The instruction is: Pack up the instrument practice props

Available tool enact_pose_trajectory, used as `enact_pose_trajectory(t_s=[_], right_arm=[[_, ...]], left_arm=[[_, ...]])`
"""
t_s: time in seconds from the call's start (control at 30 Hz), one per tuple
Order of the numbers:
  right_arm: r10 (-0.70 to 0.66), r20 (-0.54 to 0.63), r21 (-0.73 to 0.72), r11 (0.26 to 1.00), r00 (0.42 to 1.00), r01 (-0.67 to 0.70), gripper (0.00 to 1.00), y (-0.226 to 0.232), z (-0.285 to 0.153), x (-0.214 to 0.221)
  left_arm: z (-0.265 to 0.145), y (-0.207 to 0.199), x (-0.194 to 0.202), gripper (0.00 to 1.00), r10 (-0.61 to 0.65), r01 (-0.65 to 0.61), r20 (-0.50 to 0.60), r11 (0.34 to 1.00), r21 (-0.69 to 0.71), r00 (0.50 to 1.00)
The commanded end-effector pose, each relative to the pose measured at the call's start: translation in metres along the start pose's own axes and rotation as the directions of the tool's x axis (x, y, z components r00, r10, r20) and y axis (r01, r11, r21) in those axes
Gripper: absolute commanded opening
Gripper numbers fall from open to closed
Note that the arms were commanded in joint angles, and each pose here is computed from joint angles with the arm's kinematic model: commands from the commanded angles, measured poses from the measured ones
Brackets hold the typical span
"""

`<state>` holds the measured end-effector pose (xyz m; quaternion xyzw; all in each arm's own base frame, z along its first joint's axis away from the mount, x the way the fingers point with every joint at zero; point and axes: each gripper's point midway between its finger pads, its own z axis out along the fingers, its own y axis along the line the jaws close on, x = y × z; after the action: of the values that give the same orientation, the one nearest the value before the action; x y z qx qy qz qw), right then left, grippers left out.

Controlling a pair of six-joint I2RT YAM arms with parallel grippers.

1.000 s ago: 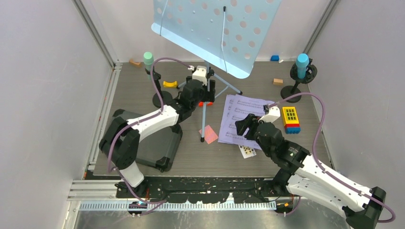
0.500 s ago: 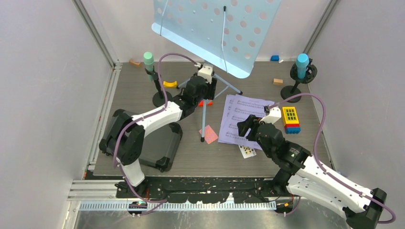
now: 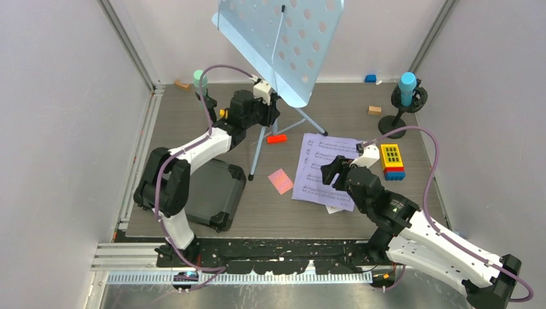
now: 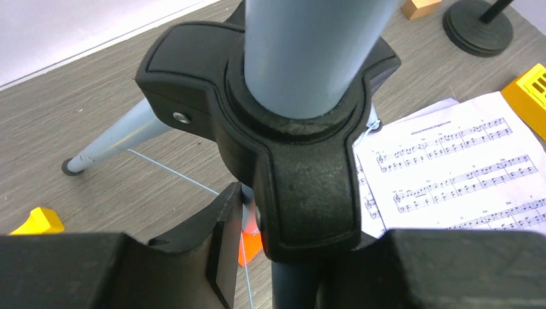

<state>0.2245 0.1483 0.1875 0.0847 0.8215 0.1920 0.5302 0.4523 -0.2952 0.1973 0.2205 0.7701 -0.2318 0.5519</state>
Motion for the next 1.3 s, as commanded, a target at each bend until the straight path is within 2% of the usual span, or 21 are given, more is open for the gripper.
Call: enact_pose_trajectory(t_s=[0.0, 0.3, 0.37, 0.5, 0.67, 0.8, 1.07, 1.17, 1.23, 1.27], right_arm=[[0.002, 0.037, 0.025, 1.000, 0.999, -0.003, 0.67, -0.008, -0.002, -0.006], [0.001, 0.042, 0.041, 0.999, 0.999, -0.003, 0.67, -0.016, -0.008, -0.007], [0.002, 0.046, 0.044, 0.999, 0.999, -0.004, 0.67, -0.018, -0.010, -0.008], [-0.001, 0.049, 0.050, 0.999, 0.999, -0.002, 0.67, -0.022, -0.012, -0.007], [-0.003, 0.049, 0.057, 0.998, 0.999, 0.000, 0.68, -0.024, -0.012, -0.006], [-0.005, 0.050, 0.058, 0.998, 0.999, 0.002, 0.68, -0.024, -0.012, -0.007], [-0.006, 0.046, 0.067, 0.998, 0.999, 0.003, 0.68, -0.026, -0.013, -0.006], [-0.009, 0.049, 0.074, 0.997, 0.999, 0.005, 0.68, -0.029, -0.015, -0.007], [-0.010, 0.053, 0.079, 0.997, 0.999, 0.006, 0.68, -0.031, -0.016, -0.008], [-0.011, 0.055, 0.080, 0.997, 0.998, 0.006, 0.68, -0.032, -0.016, -0.008]], left_arm=[[0.002, -0.036, 0.000, 0.29, -0.002, 0.008, -0.026, 0.973, 0.231, 1.000], [0.009, -0.040, 0.006, 0.29, 0.041, -0.009, -0.068, 0.909, 0.417, 0.997], [0.008, -0.037, 0.004, 0.26, 0.041, -0.005, -0.067, 0.890, 0.457, 0.997], [0.004, -0.043, 0.001, 0.25, 0.086, -0.063, -0.016, 0.827, 0.559, 0.996], [0.006, -0.042, 0.003, 0.26, 0.139, -0.107, -0.010, 0.808, 0.580, 0.990], [0.005, -0.043, 0.010, 0.21, 0.179, -0.119, -0.040, 0.789, 0.602, 0.983], [0.010, -0.046, 0.014, 0.20, 0.186, -0.113, -0.042, 0.746, 0.657, 0.982], [0.013, -0.045, 0.013, 0.27, 0.187, -0.111, -0.047, 0.747, 0.655, 0.981], [0.014, -0.041, 0.012, 0.41, 0.188, -0.116, -0.049, 0.770, 0.627, 0.981], [0.014, -0.039, 0.011, 0.44, 0.187, -0.122, -0.043, 0.780, 0.614, 0.981]])
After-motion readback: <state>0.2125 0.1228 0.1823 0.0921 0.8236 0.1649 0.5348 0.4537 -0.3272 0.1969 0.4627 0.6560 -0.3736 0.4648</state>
